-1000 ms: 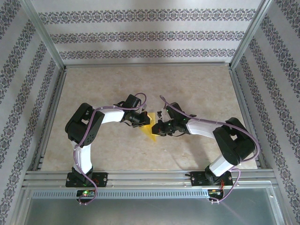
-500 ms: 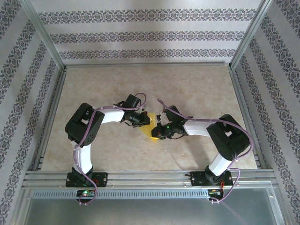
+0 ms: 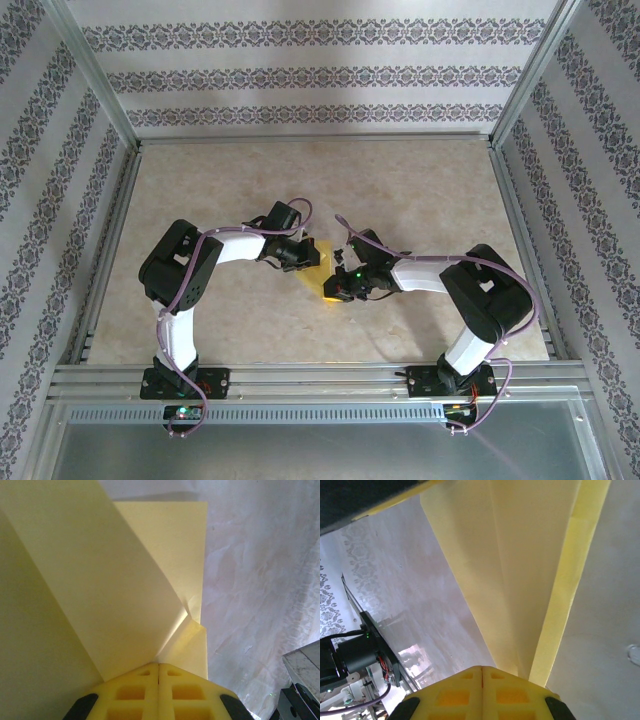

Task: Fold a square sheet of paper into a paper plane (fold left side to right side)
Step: Fourth fold the wing at the center of the table.

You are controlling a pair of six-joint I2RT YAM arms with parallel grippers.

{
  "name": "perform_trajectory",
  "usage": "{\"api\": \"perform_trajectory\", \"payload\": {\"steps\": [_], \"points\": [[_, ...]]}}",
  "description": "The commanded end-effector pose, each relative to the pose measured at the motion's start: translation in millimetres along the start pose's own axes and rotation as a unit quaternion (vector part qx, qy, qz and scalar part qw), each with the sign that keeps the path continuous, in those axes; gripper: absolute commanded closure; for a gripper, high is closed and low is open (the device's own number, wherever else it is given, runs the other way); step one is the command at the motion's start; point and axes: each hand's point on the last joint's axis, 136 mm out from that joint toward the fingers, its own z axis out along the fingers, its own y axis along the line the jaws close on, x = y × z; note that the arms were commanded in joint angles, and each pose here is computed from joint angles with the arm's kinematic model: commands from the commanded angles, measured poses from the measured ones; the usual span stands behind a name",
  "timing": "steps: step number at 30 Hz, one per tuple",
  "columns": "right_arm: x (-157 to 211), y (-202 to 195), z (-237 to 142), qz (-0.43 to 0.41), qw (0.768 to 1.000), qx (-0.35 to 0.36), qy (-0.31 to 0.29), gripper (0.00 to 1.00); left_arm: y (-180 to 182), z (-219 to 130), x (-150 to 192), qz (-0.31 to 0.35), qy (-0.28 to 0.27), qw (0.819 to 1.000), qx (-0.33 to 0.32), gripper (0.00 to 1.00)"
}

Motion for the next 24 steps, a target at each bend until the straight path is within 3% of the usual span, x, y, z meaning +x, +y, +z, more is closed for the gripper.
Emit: {"api": "perform_trajectory", "payload": {"steps": [1, 24], "points": [[5.4, -6.7, 1.9, 0.000, 1.000, 0.013, 0.004, 1.00, 36.9, 8.4, 25.0, -0.028, 0.029, 0.997, -0.066, 0.96], [9.8, -16.8, 7.1, 0.003, 0.999, 0.028, 0.015, 1.00, 37.3, 8.7, 24.9, -0.028, 0.030, 0.997, -0.067, 0.96]]}}
